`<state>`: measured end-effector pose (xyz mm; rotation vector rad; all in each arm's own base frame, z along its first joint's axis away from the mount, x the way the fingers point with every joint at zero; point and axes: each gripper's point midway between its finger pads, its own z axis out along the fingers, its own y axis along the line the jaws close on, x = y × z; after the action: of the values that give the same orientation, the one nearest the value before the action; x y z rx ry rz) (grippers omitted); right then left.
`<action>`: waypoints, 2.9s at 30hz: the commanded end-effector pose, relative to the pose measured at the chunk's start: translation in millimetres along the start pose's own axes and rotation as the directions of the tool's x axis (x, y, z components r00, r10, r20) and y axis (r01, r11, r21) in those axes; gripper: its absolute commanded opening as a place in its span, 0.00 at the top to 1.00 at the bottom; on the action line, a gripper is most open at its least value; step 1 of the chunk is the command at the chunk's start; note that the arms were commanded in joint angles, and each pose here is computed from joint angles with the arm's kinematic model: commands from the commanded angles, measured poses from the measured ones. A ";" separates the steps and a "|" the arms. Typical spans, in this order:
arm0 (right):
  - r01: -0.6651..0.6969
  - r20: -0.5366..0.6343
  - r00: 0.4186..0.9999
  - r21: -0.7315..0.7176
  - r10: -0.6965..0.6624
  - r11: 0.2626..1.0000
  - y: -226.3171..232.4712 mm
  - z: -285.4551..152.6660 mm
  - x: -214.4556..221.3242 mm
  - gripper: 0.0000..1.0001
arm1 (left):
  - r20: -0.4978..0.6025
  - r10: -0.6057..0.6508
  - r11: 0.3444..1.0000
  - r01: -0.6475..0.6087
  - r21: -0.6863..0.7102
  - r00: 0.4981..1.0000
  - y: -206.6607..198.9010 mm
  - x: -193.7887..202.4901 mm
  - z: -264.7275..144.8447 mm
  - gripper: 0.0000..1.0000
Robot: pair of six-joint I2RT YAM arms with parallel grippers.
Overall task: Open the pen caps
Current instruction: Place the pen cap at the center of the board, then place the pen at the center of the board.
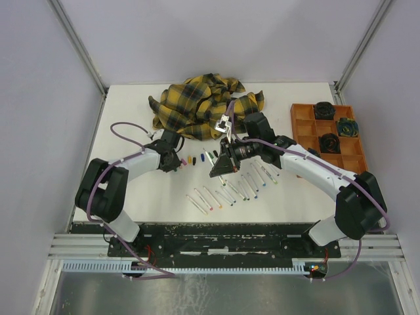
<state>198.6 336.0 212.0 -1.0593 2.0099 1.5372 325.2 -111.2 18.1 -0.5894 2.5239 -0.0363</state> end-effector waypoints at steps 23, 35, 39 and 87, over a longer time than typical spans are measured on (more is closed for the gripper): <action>-0.003 -0.080 0.997 0.166 0.016 0.986 -14.5 55.0 20.7 0.98 | 0.467 -0.064 0.948 -0.093 0.304 0.882 20.7 -66.3 -151.0 0.49; -0.032 -0.264 0.934 0.608 0.239 0.793 -54.2 125.4 76.4 0.99 | 0.603 -0.240 0.917 -0.026 0.398 0.761 62.7 -76.7 -226.2 0.40; -0.018 -0.313 0.911 0.620 0.268 0.785 -55.0 144.9 90.8 0.97 | 0.613 -0.267 0.915 -0.003 0.403 0.744 74.7 -72.5 -232.1 0.40; -0.004 -0.315 0.889 0.719 0.332 0.695 -82.2 173.1 101.0 0.72 | 0.636 -0.357 0.883 0.025 0.469 0.684 94.5 -64.9 -251.3 0.40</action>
<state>171.3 448.0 17.7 -0.9046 2.7621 0.4339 204.9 -22.5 247.1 -0.5368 1.6287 -0.3539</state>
